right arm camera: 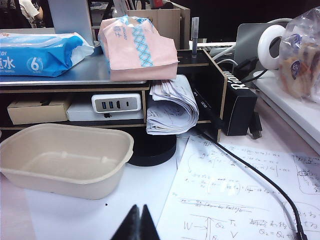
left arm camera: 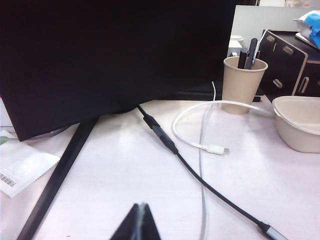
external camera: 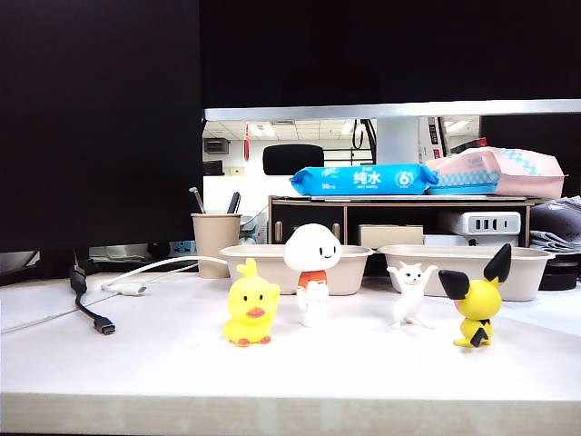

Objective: Put the dolls with similar colors into the same paper box, while dolls with different colors go into separate paper boxes.

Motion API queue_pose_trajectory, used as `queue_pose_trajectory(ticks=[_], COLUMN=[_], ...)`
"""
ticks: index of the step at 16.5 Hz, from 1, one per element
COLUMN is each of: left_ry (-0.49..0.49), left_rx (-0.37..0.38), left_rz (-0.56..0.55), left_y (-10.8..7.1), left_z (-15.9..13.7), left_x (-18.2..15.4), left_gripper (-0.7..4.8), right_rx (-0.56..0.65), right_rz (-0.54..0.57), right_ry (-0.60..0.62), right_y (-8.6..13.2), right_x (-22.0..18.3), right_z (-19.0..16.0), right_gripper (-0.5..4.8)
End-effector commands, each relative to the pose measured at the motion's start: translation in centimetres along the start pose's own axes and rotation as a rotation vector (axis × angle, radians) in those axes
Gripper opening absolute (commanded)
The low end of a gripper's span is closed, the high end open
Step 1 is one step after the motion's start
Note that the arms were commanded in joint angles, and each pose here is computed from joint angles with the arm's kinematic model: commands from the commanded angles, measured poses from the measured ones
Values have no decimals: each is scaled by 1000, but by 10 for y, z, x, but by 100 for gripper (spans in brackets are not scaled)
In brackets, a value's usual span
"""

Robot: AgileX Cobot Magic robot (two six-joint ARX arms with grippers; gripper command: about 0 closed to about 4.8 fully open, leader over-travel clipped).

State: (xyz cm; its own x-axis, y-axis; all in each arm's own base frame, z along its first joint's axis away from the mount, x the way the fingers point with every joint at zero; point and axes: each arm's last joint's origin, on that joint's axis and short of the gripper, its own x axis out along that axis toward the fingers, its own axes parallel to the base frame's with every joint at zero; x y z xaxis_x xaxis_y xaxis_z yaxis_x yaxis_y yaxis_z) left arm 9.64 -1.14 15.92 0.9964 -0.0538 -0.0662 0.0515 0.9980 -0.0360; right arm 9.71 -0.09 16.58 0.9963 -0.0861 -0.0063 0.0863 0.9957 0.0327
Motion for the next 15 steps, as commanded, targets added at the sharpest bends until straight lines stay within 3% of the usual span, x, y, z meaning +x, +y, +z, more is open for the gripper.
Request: queue_pose_trajectory(ticks=[1, 6, 9, 11, 13, 15], left_ry=[-6, -5, 43, 133, 225, 261], left_rx=[1, 2, 34, 75, 120, 133], left_rz=[0, -12, -370, -496, -559, -556], left_y=[0, -1, -36, -49, -58, -58], left_z=[1, 1, -4, -12, -20, -24], left_x=[0, 0, -7, -9, -9, -8], left_gripper=[-5, -5, -5, -5, -5, -5], right_rx=[5, 6, 106, 191, 273, 330], right_rz=[-2, -1, 125, 209, 299, 345], right_ry=[-16, -16, -10, -1, -8, -24], right_y=[0, 0, 4, 6, 8, 10], right_x=[0, 0, 0, 0, -1, -2], right_z=[1, 1, 1, 2, 5, 8], right_gripper=[0, 0, 0, 0, 0, 0])
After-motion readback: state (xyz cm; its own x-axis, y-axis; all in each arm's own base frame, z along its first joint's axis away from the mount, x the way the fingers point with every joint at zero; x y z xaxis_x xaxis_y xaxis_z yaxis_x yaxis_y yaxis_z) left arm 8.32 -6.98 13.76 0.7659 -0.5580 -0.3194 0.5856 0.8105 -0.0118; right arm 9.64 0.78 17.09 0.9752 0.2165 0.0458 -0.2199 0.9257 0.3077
